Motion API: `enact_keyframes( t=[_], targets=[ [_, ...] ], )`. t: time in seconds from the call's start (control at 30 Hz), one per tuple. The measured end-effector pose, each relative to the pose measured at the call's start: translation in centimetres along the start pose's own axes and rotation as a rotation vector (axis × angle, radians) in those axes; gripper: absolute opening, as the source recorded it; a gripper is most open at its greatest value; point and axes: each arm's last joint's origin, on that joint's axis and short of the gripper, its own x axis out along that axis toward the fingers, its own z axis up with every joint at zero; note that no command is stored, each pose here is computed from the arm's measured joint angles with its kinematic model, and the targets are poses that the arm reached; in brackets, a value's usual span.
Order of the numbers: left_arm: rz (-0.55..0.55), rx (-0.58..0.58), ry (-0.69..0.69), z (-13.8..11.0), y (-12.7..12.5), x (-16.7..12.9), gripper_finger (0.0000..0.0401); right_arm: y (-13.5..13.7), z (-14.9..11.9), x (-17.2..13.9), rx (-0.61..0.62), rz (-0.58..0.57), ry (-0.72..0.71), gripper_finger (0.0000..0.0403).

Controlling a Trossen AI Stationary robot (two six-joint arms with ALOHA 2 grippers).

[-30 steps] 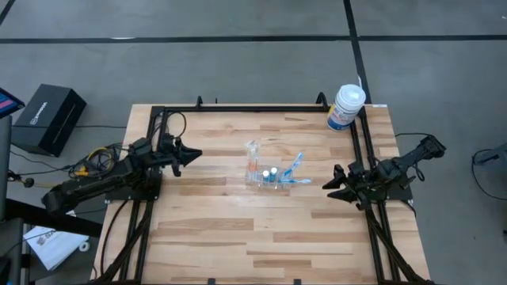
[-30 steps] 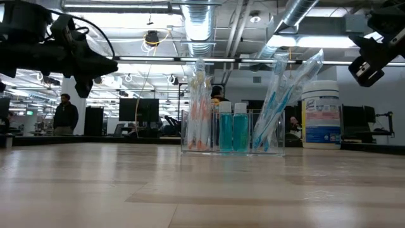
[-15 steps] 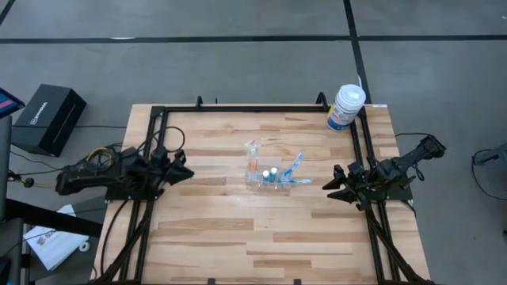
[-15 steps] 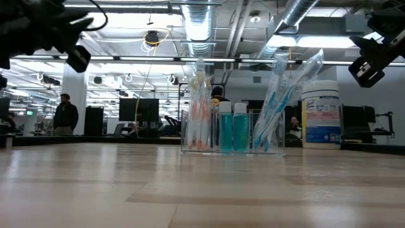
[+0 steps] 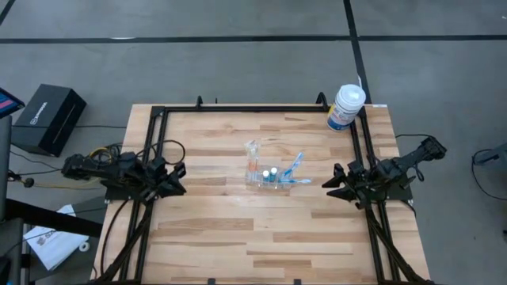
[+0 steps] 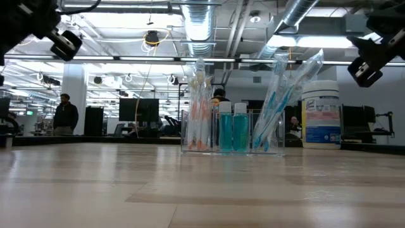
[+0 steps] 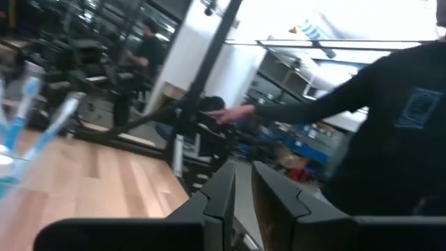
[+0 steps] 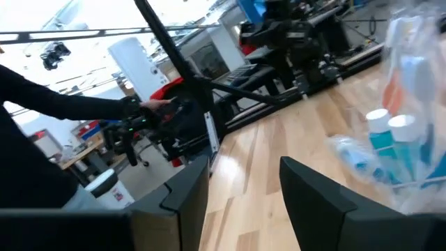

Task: Pick & Place toothbrushing station
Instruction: Return to Home Position

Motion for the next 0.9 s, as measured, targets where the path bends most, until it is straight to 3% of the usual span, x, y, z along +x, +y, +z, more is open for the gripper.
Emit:
enact_keyframes(
  t=[0.47,0.9],
  targets=[
    [-0.042,-0.01,0.017,-0.2,-0.4,0.1,0.0043,-2.3,1.4,0.1,-0.014,-0.242,-0.147,0.0165],
    [-0.06,-0.014,0.021,-0.2,-0.6,0.1,0.0043,-2.3,1.3,0.2,-0.014,-0.238,-0.132,0.0169]
  ],
)
